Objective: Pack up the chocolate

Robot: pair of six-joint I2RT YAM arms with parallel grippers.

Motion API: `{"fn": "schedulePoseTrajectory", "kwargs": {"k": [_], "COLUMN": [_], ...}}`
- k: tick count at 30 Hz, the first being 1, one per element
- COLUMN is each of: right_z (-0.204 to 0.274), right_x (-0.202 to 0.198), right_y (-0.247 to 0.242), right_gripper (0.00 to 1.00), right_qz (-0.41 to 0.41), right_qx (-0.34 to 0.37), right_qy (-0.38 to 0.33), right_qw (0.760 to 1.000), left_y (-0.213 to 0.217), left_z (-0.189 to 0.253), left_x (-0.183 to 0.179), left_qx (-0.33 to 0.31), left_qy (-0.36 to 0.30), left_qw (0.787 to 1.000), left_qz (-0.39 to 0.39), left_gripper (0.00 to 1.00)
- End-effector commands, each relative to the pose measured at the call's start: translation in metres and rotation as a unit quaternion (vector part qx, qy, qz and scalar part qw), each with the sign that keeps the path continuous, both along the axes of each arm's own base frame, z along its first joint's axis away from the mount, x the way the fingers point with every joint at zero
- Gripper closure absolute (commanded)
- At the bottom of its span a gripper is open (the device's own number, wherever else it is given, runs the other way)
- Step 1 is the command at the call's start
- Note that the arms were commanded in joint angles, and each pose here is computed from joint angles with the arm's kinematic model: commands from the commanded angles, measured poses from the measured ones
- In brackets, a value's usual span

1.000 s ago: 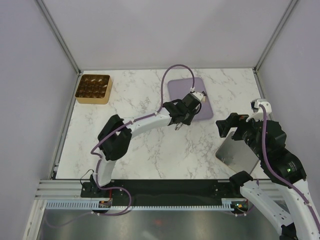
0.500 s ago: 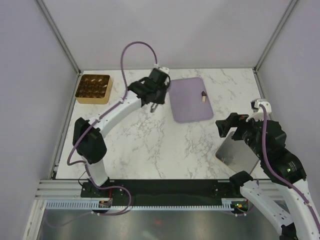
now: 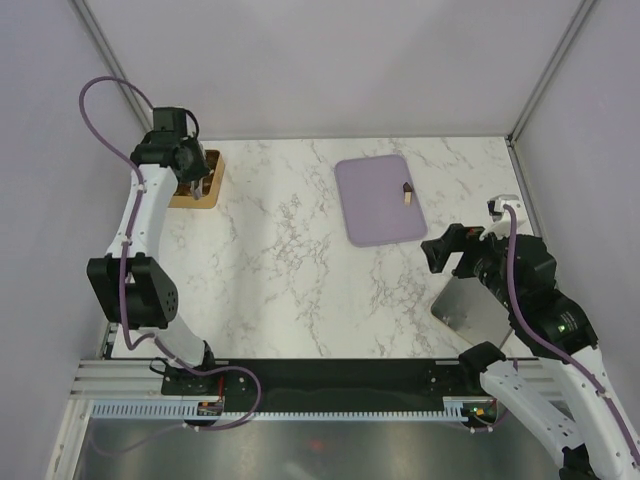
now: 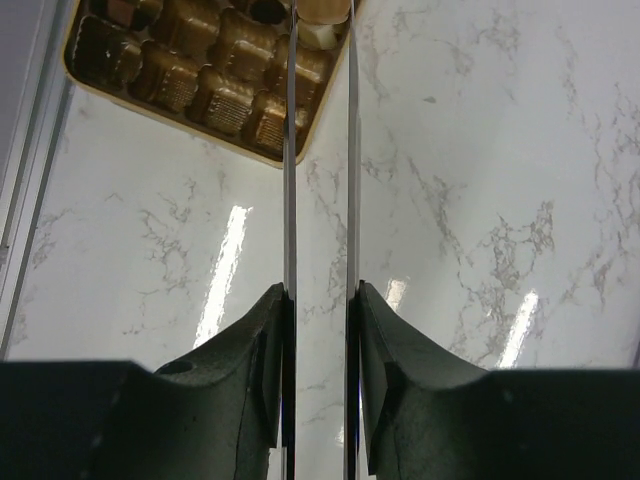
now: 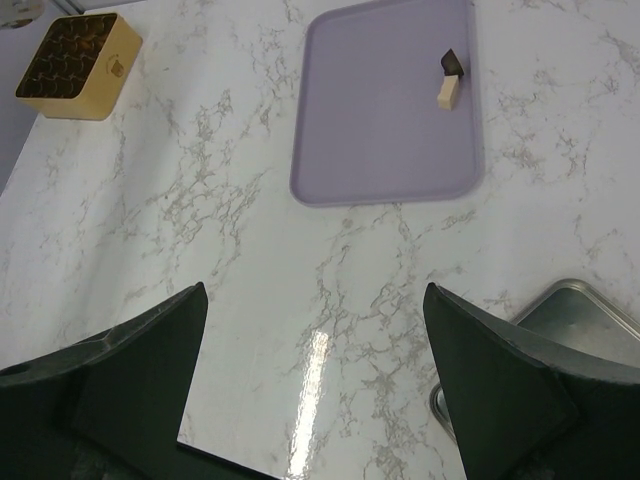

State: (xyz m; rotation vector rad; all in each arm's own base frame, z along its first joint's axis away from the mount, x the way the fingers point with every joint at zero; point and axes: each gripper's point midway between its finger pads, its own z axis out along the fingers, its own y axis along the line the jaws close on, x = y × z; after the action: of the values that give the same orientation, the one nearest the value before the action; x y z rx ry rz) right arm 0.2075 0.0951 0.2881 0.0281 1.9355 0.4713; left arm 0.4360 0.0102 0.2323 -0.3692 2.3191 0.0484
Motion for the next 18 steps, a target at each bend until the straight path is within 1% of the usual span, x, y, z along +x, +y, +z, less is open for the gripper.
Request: {"fn": "schedulePoseTrajectory", "kwargs": {"k": [1,6,11,18], "right_z": [0.007,-0.001,-0.008,-0.01], "right_x": [0.008,0.012,0.015,0.02], "right_y": [0.007,0.008,0.008,0.009], "right_gripper": [0.02,0.02,0.02,0.02], "right_qz": [0.007,0.005,0.003,0.0], "right_qx": [0.013,0.011,0.005,-0.002], "right_qy": [-0.016,-0.009,-0.003,0.0], "right_qw": [1.0,1.0,1.0,1.0], "left_y": [0.024,0.056,0.074,0.09], "left_z": [-0.009,-0.021,-0.035,-0.045], "left_x": [0.006,0.016,0.024,0.031], "left_qx": [-0.026,-0.026,-0.005,0.015], "left_qy": [0.012,0.021,0.034,0.044], "left_qw": [0.999,0.998,0.996,0.994], "left_qz": [0.018,0.062,0.082,0.099], "left_gripper": [0.64,0.64,0.64,0.64]}}
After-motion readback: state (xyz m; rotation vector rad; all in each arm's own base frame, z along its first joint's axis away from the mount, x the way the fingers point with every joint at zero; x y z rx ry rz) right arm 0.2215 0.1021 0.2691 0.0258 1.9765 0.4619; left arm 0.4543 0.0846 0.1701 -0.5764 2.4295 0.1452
